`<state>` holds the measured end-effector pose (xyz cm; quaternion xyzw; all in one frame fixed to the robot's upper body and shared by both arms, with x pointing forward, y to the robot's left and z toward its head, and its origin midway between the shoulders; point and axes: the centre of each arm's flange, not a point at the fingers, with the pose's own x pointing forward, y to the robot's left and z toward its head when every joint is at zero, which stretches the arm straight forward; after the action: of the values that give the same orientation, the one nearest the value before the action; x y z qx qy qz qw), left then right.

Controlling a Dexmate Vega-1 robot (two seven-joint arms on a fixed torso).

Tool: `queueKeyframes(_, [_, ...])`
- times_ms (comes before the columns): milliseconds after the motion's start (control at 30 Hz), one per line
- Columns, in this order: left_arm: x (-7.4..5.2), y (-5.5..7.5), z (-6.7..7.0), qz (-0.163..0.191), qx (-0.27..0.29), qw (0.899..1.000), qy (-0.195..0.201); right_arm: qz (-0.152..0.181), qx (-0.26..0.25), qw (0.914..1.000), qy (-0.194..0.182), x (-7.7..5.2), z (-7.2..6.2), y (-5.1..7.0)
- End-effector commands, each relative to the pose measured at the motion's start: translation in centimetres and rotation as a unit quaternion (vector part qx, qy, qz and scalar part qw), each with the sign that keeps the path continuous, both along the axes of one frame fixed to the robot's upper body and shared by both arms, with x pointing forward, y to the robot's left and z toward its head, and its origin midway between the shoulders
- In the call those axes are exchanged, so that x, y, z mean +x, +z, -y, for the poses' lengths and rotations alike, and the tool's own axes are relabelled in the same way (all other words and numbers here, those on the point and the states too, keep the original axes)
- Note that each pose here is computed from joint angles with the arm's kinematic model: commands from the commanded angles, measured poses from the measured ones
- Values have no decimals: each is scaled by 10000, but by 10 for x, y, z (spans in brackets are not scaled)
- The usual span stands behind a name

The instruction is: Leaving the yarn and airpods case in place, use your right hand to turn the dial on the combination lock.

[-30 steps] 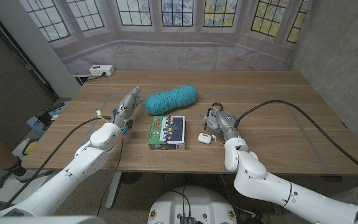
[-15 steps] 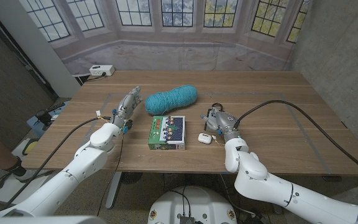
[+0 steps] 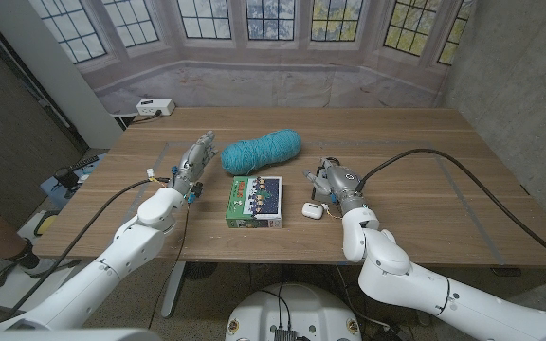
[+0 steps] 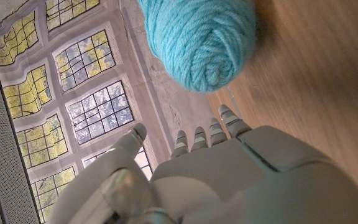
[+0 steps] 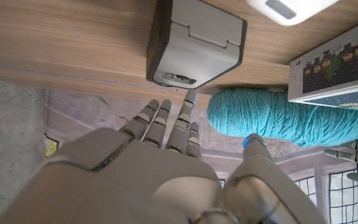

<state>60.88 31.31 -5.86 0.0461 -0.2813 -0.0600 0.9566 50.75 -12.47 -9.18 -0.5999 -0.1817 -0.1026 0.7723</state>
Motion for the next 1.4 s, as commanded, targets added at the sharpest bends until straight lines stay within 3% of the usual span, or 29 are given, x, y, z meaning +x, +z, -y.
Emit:
queueKeyframes(33, [-1,-1,-2,12,-17,10000,4,192,-11,9998,53,-3,-3,11])
queueKeyframes(667, [1,0,0,17,-13,10000,-30,355,35,9993,140,-7,-1,18])
queueKeyframes(1400, [-4,-2,6,14,-97,9999,72,526,348,9973,374,8,5,33])
